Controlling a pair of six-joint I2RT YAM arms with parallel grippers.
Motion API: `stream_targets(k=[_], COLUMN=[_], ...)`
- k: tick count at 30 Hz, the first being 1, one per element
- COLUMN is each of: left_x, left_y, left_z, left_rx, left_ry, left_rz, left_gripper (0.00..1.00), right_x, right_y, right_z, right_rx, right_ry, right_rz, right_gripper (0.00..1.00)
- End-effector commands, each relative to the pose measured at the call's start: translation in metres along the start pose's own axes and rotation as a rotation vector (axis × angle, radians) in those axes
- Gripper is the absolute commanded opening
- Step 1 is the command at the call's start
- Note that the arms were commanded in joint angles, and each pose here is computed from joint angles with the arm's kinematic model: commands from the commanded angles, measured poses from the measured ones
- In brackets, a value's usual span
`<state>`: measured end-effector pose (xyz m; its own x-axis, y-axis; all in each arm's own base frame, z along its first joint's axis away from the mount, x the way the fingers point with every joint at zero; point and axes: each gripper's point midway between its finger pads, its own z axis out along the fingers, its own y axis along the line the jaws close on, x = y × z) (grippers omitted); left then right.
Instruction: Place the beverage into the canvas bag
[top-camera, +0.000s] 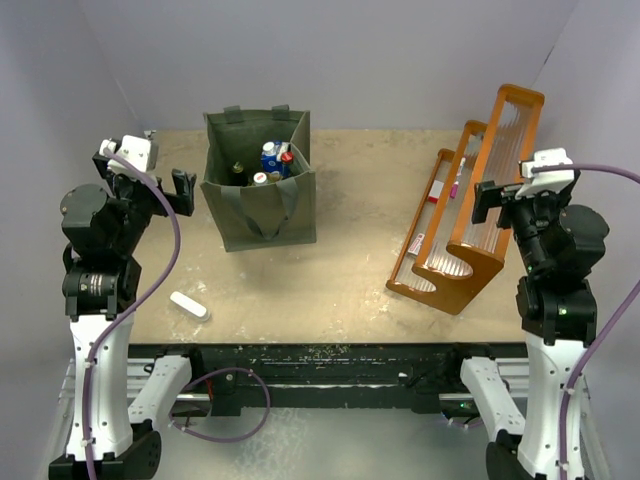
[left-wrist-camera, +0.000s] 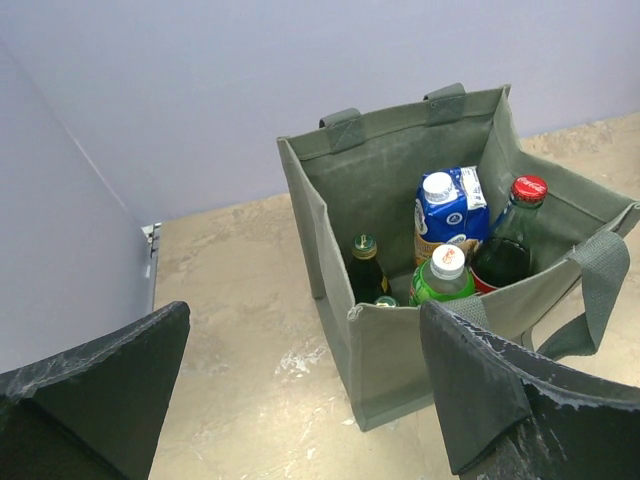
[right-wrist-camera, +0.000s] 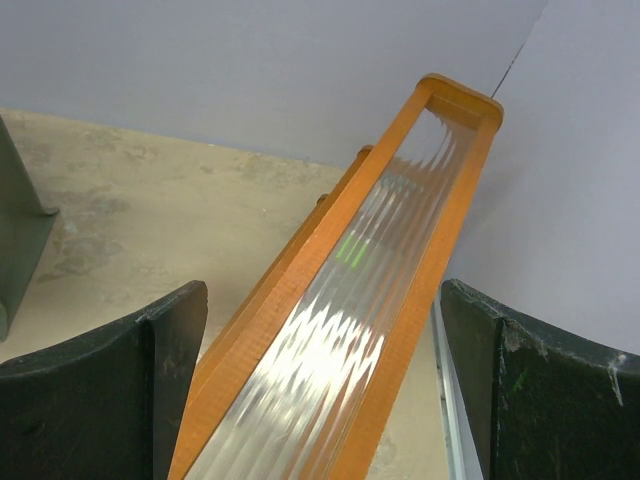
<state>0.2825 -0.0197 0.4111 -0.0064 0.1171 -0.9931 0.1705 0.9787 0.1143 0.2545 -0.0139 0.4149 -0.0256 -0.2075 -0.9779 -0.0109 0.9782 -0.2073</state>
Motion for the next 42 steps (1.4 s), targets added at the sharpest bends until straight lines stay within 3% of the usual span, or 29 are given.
stream_targets(k=[1,42], left_x=[-0.012,0.005], left_y=[0.008,0.007], left_z=[-0.006,0.004], left_rx=[-0.038,-0.028], left_ry=[-0.034,0.003], left_rz=[0.017,0.012], left_gripper=[0.99,0.99], right_x=[-0.011,-0.004], right_y=[-0.001,0.004], right_z=[-0.01,0.004], right_rx=[0.0,-0.029], right_ry=[-0.055,-0.041], right_rz=[-0.005,0.036], right_gripper=[1.0,1.0])
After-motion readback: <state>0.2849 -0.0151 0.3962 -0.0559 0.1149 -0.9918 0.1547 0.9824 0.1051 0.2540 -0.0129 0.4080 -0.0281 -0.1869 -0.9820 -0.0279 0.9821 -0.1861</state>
